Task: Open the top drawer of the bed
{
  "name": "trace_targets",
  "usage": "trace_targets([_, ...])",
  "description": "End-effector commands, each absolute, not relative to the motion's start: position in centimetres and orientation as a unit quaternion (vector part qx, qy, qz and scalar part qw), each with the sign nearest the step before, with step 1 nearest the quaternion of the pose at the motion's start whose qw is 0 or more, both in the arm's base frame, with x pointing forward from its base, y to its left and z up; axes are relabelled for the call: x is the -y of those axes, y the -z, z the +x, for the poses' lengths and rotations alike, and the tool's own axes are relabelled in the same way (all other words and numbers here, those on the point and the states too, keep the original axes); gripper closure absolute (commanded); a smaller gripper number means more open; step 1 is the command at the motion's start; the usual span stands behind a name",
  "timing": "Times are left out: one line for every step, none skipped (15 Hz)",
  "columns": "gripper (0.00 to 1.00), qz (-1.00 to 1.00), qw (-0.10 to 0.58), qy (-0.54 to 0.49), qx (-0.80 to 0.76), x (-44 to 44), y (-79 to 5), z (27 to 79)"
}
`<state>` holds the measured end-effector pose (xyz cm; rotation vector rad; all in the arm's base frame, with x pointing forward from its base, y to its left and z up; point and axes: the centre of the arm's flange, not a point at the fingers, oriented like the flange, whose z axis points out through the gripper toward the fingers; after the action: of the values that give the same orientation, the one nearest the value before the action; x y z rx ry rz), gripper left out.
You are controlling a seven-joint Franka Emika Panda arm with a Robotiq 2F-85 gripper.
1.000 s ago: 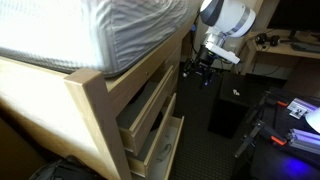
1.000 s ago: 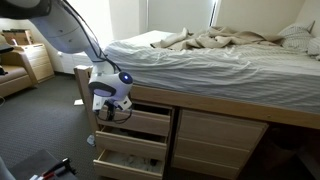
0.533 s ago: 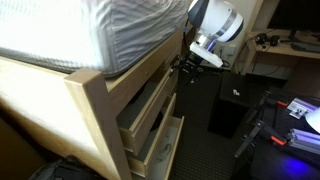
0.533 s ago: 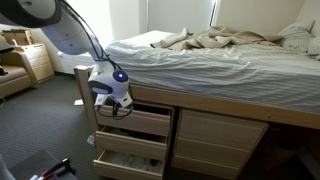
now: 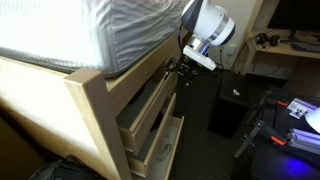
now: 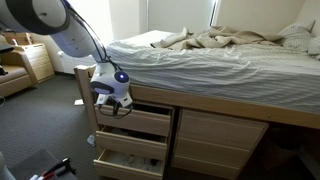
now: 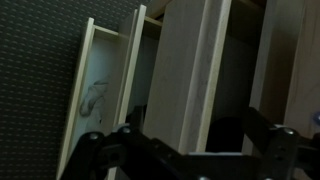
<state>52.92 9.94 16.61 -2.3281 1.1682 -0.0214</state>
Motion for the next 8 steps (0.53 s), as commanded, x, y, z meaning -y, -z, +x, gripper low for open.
trace_targets([0.00,-0.855,0.257,0.024,-0.450,-10.1,-13.3,55.0])
trace_targets([0.00,-0.855,0.254,0.035,-0.451,-10.2,-12.8,55.3])
trace_targets([0.00,-0.855,0.252,0.045,-0.452,-10.3,-12.5,55.7])
trace_targets([0.00,-0.852,0.251,0.052,-0.456,-10.4,-12.3,55.9])
trace_targets([0.00,-0.851,0.254,0.056,-0.457,-10.5,-12.5,55.7])
trace_targets([0.00,-0.854,0.248,0.037,-0.455,-9.9,-13.2,55.3])
trace_targets([0.00,-0.854,0.249,0.041,-0.456,-10.1,-13.0,55.6])
trace_targets([0.00,-0.853,0.249,0.043,-0.456,-10.2,-13.0,55.7])
